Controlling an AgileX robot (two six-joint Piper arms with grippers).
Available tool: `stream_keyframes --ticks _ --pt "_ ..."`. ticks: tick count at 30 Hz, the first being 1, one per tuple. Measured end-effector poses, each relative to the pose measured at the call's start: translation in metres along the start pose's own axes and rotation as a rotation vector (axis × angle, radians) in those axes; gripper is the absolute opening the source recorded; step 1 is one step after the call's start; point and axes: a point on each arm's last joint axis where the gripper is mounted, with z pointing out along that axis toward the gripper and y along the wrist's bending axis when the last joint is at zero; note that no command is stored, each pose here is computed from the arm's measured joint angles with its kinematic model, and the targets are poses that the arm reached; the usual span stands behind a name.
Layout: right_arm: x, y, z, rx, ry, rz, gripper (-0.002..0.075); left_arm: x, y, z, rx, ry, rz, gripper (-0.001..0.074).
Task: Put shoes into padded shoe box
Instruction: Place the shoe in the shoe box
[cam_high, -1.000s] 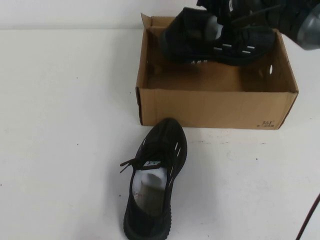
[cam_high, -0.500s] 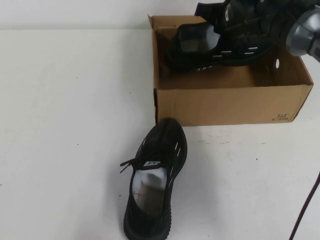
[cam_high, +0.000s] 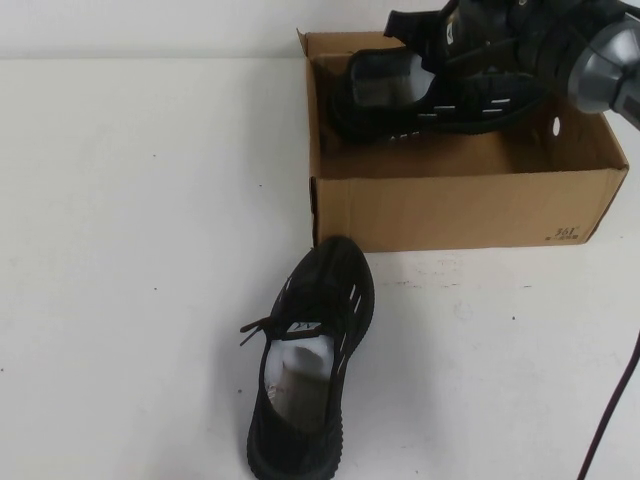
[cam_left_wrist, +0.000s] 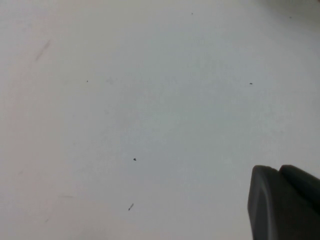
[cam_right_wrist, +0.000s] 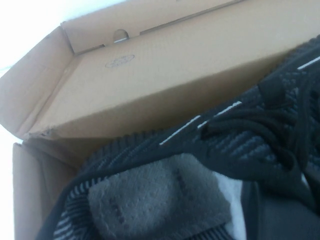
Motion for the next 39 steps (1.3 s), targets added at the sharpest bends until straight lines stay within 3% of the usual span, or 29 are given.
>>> stream_keyframes --ticks 19,27,39 --pt "0.012 0.005 -0.007 0.064 0.056 -0.033 0.0020 0.000 0.000 0.000 0.000 0.000 0.000 -0.0004" --pt "0.004 0.004 -0.015 0.075 0.013 -0.150 0.0020 0.000 0.000 0.000 0.000 0.000 0.000 -0.0004" --pt "0.005 -0.008 -0.005 0.125 0.045 -0.185 0.0020 0.000 0.000 0.000 0.000 0.000 0.000 -0.0004"
